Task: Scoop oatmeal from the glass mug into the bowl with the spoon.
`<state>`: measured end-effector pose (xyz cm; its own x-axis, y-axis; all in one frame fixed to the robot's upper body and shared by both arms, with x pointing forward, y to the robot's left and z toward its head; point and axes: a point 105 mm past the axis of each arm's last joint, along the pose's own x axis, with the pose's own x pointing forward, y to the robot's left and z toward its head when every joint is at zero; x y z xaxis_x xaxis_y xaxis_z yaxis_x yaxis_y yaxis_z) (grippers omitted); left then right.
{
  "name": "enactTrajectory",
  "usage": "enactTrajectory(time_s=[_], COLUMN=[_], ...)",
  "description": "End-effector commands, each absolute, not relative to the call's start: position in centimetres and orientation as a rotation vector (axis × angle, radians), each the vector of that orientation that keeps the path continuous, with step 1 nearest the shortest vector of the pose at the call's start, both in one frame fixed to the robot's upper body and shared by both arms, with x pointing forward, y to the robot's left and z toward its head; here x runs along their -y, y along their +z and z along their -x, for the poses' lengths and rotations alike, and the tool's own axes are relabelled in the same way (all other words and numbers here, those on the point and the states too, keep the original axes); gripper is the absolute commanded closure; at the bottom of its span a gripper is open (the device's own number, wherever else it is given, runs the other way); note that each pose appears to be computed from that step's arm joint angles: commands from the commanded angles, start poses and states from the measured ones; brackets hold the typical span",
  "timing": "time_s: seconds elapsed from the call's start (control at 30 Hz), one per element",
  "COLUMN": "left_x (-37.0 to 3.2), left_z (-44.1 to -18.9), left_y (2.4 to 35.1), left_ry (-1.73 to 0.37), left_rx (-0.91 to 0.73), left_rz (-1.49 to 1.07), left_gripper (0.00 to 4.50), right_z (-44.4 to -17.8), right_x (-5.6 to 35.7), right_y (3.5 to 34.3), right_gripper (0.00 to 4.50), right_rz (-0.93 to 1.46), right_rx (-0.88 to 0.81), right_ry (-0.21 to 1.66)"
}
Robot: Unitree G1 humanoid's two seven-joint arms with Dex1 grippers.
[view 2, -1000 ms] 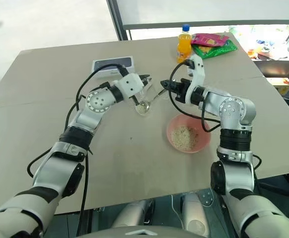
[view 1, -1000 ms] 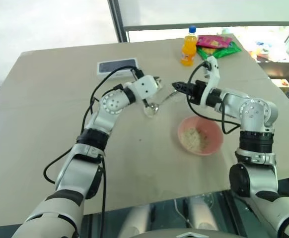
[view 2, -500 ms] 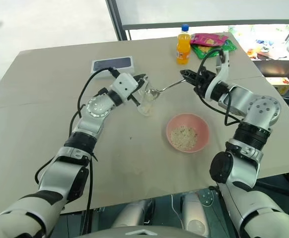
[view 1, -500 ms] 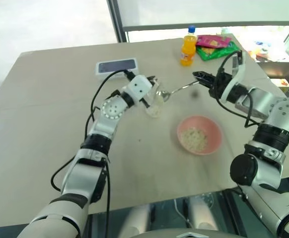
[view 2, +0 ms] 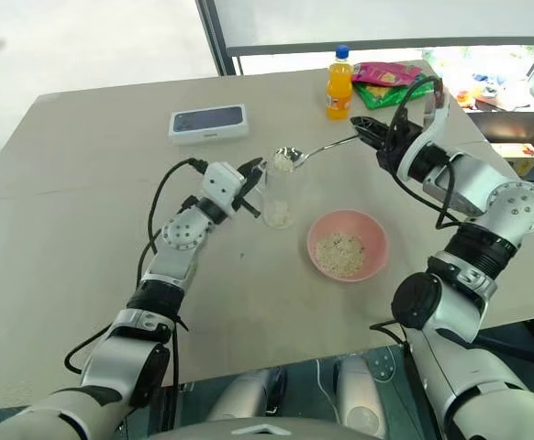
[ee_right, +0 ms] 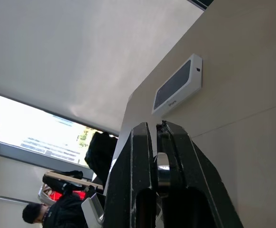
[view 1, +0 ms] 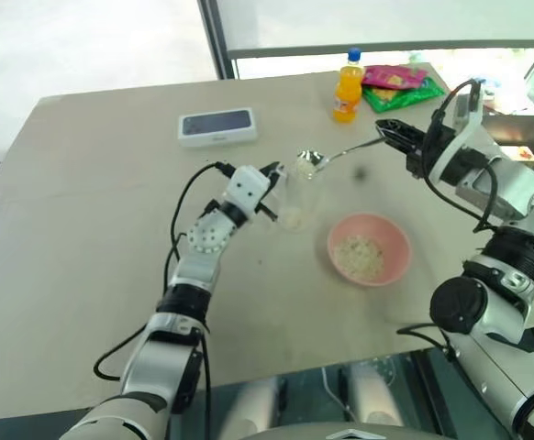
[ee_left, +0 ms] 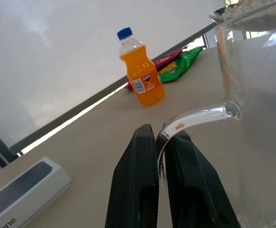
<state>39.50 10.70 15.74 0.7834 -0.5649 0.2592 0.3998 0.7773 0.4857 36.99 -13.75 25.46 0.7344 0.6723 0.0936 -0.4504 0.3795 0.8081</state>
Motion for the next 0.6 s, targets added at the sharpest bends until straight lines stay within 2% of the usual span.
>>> enactTrajectory(time_s=[0.03, 0.4, 0.6], left_x=[-10.9, -10.5, -10.2], left_z=[-39.3, -39.4, -39.3], left_y=[17.6, 16.8, 16.7], left_ry=[-0.497, -0.504, -0.52], left_rx=[0.486, 0.477, 0.482], left_rz=[-0.415, -0.425, -0.43], left_gripper=[4.45, 4.45, 4.45], right_z=[-36.5, -35.5, -34.9], right_x=[14.0, 14.1, 15.1], right_y=[27.1, 26.7, 27.1], right_gripper=[4.5, 4.5, 4.5], right_rz=[-0.924, -0.946, -1.063], right_rx=[-0.224, -0.272, -0.291], right_ry=[0.762, 0.734, 0.644])
